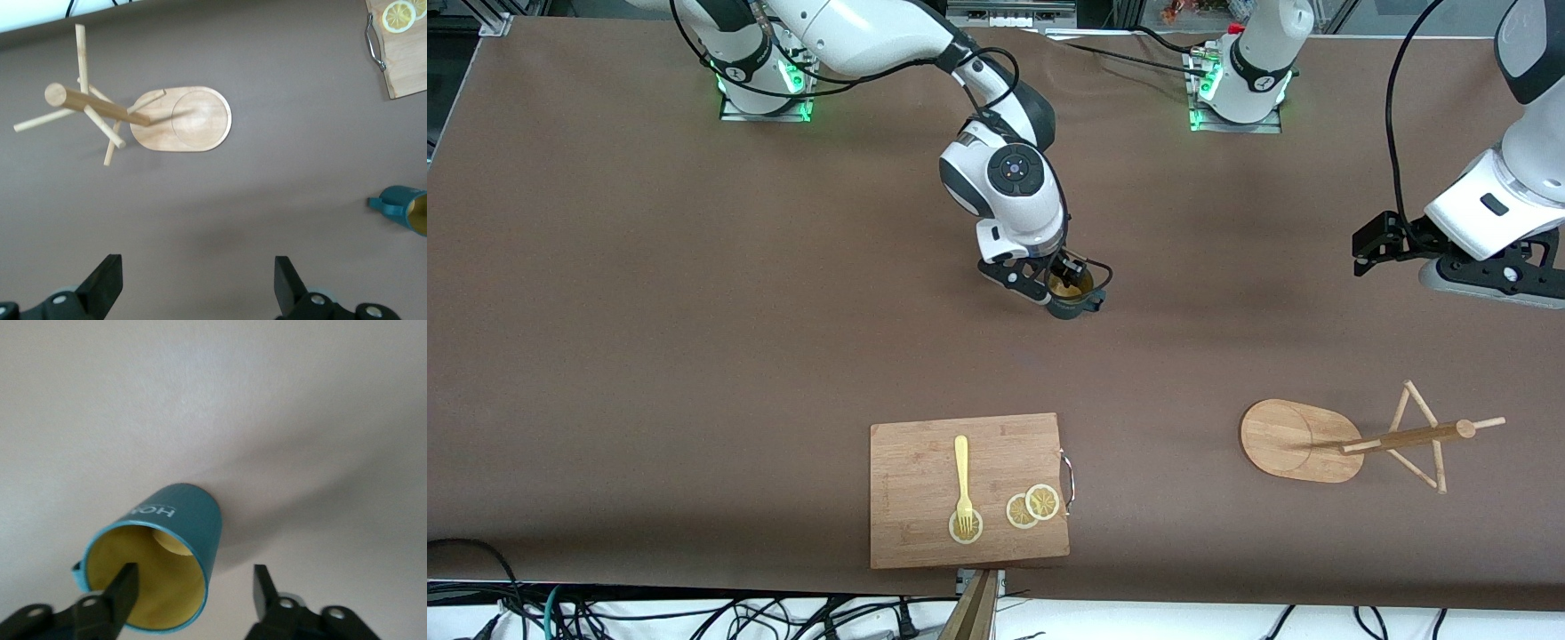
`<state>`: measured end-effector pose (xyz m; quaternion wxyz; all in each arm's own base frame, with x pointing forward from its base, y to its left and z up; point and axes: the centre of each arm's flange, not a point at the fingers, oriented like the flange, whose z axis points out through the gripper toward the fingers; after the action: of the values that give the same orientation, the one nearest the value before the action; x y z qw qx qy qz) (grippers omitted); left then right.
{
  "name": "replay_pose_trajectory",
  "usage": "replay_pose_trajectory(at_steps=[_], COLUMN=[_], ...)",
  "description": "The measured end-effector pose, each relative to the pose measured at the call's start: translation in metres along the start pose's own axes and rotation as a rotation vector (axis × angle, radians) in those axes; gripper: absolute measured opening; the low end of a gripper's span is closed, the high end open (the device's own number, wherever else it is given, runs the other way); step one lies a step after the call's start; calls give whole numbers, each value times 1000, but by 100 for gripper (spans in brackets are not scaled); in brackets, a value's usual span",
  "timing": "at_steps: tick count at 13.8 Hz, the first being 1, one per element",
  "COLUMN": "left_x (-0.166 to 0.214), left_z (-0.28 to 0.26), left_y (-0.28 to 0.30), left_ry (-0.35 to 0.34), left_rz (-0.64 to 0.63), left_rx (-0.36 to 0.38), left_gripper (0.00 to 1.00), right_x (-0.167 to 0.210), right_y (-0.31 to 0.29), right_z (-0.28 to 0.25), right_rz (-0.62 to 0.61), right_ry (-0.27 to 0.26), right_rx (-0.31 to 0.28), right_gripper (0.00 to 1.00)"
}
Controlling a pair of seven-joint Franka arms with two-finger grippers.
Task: Pass cup and hang on rack
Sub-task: 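Set the mug down with the right gripper while the left gripper approaches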
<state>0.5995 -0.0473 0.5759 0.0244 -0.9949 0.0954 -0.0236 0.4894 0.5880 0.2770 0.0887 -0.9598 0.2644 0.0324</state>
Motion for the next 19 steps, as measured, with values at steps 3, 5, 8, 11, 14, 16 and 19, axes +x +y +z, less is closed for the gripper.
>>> replay_pose_trajectory(at_steps=[3,5,8,11,14,16,19], left_x=[11,18,18,13,7,-2,-25], left_z=[23,48,83,99,135,167,205], left_y=[20,32,43,59,66,66,68], left_ry=[-33,-75,-185,-216,-168,-65,100], left_rz=[39,57,86,251,499,631,832], left_rx=[-9,-26,-92,-251,-409,-523,-557], left_gripper=[100,100,100,100,100,100,100], right_x=[36,68,120,177,233,267,308], right_y=[-5,2,26,62,103,130,168], right_z=[-50,-79,-115,-161,-198,-218,-239], right_rz=[-79,-156,-290,-447,-581,-648,-715], right_ry=[-6,-8,-28,-57,-83,-97,-100], right_rx=[-37,-55,-105,-143,-164,-166,-196], right_gripper=[100,100,100,100,100,100,100])
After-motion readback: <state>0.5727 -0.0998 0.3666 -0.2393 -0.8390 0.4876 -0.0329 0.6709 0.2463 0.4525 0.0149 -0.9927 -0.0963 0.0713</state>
